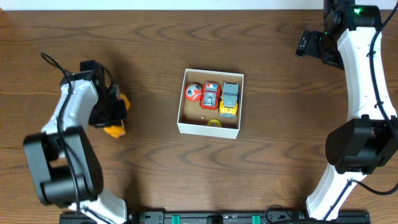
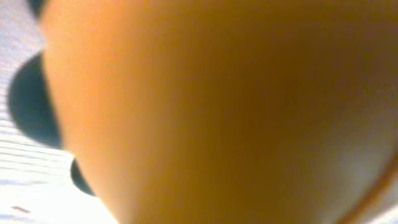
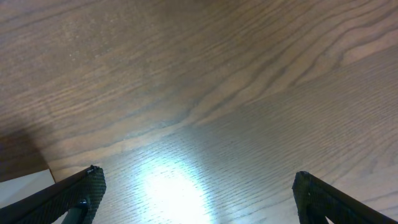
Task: Pack container
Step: 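Lift the orange dinosaur and carry it over the box with the left gripper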
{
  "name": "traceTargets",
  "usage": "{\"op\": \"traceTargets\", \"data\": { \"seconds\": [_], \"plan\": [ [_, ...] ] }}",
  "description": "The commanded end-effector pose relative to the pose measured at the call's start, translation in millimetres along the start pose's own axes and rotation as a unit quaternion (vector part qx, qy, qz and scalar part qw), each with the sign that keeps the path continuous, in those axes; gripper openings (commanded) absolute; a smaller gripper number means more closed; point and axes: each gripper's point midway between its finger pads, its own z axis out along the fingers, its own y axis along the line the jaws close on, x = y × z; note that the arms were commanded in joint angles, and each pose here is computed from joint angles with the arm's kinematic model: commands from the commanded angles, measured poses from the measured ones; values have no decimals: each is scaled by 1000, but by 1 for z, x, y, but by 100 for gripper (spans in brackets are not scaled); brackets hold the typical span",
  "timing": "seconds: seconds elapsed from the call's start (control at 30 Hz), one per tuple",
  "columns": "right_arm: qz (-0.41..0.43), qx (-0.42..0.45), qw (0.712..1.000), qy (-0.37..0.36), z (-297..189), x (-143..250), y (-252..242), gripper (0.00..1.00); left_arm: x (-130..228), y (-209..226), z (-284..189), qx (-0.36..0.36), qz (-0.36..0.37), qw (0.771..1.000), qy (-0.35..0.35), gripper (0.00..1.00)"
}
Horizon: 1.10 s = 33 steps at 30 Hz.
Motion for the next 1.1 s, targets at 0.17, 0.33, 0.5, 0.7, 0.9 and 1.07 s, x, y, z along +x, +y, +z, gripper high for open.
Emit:
{"op": "traceTargets", "data": {
  "seconds": [0.17,0.33,0.5,0.7,0.9,1.07],
  "plan": [
    [0,9,1000,6,5,2,-3,99,-35,-102,-138,26,218,940,-259,6],
    [0,0,1000,10,5,3,0,99,-26,-172,-169,25,388,859,-332,6],
    [0,0,1000,10,5,3,0,99,-16,-226,-154,30,495,803,-330,6],
    [0,0,1000,10,5,3,0,99,-3,-259,-103,42,543,796,-265,6],
    [0,0,1000,10,5,3,0,99,12,-273,-61,45,569,796,-202,6],
    [0,0,1000,9,5,3,0,99,37,-259,-36,41,578,805,-128,6]
  ]
}}
